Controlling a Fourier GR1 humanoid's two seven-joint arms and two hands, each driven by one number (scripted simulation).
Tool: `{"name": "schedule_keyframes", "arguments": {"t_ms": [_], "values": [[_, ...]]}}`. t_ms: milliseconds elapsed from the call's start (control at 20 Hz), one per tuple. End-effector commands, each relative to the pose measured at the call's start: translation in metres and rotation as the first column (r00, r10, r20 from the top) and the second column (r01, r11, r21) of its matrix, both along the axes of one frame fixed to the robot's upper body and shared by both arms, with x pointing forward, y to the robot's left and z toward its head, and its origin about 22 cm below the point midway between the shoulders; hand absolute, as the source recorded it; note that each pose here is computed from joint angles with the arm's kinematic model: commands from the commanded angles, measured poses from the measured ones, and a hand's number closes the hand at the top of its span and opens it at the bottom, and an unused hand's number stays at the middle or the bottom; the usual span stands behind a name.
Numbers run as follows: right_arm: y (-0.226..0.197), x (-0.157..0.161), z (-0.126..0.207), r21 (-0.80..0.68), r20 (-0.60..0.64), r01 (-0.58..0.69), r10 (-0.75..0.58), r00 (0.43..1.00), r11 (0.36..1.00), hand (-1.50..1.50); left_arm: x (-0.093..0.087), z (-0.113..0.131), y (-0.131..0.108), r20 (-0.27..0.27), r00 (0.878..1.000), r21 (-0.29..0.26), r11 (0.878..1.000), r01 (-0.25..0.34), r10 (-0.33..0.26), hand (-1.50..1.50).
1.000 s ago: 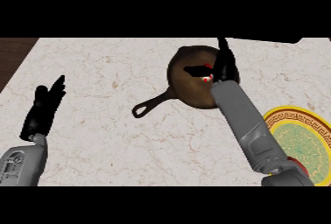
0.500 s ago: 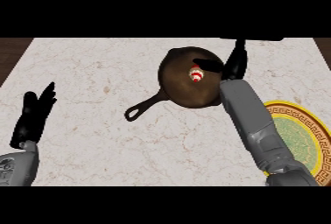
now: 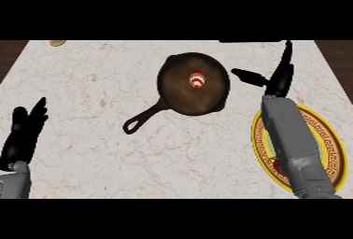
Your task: Pick the cupcake from the plate and place it in the pan
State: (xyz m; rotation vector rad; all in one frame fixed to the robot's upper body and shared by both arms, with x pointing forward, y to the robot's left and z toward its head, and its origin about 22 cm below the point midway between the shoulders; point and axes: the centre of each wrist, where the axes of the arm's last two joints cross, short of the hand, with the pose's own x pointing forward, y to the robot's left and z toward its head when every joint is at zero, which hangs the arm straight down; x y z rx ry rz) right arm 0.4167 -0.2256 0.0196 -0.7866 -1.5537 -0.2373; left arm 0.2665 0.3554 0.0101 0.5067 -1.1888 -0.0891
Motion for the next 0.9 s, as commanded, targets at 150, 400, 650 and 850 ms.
{"name": "schedule_keyframes", "arguments": {"t_ms": [150,400,650,850], "values": [[-0.064,-0.048,-0.005,-0.006,0.000,-0.061,0.061,0.998,0.998,-1.50,-0.024,-0.006,0.005,-0.009,0.999,-0.008,0.999,-0.036,0.036,0.00],[-0.112,-0.102,0.009,-0.017,-0.034,-0.095,0.095,0.995,0.995,-1.50,-0.015,-0.003,0.020,0.001,1.000,0.005,1.000,-0.014,0.014,0.00],[-0.137,-0.167,0.032,-0.047,-0.039,-0.122,0.120,0.992,0.991,-1.50,-0.009,-0.010,0.011,0.006,1.000,-0.009,1.000,-0.026,0.026,0.00],[-0.160,-0.210,0.038,-0.032,-0.032,-0.077,0.076,0.997,0.997,-1.50,-0.010,-0.007,-0.007,0.001,1.000,0.007,1.000,-0.010,0.010,0.00]]}}
